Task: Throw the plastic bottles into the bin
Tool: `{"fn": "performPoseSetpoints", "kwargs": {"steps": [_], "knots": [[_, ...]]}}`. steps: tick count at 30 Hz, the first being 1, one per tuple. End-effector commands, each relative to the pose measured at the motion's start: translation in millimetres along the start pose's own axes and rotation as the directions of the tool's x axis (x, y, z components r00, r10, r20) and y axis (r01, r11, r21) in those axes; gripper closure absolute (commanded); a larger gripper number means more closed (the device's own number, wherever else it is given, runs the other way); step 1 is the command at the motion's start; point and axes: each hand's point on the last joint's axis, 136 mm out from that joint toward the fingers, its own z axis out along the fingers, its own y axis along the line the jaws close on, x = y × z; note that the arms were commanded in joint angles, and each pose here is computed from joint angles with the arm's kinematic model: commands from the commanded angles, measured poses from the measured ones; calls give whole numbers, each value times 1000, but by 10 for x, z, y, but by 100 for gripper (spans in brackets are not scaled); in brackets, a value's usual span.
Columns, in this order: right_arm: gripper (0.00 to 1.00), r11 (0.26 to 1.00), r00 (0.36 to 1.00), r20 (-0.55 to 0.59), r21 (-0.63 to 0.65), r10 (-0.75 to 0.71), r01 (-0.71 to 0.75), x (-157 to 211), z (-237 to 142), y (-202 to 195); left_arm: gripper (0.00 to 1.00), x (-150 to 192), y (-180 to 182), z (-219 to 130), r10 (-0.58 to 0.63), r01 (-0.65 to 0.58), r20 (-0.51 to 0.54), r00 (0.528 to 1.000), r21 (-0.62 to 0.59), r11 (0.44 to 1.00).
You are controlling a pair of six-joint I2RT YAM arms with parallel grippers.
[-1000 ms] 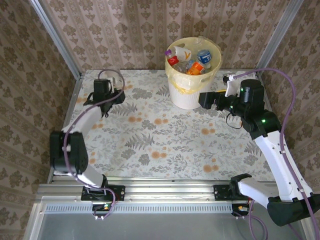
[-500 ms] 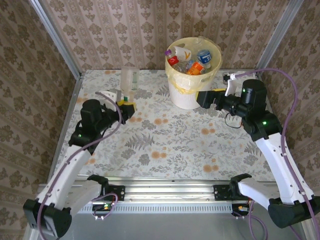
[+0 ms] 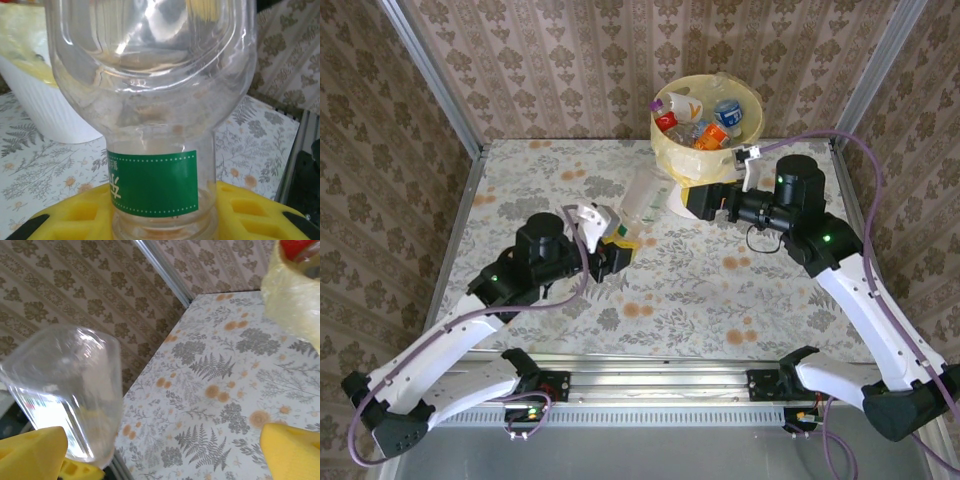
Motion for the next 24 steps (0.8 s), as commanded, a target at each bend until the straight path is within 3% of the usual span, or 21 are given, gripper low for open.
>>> {"fn": "performPoseSetpoints", "kwargs": {"steps": [1, 18, 24], "knots": [[0, 998, 999, 34, -57, -7, 9, -139, -5, 211, 82, -101, -43, 47, 71, -71, -3, 997, -23, 997], [0, 995, 999, -24, -97, 28, -30, -23, 159, 295, 82, -84, -157, 301, 128, -129, -41, 991, -6, 992], [9, 993, 999, -41, -109, 33, -37, -1, 218, 325, 82, -55, -133, 352, 162, -165, -64, 985, -45, 985]]}}
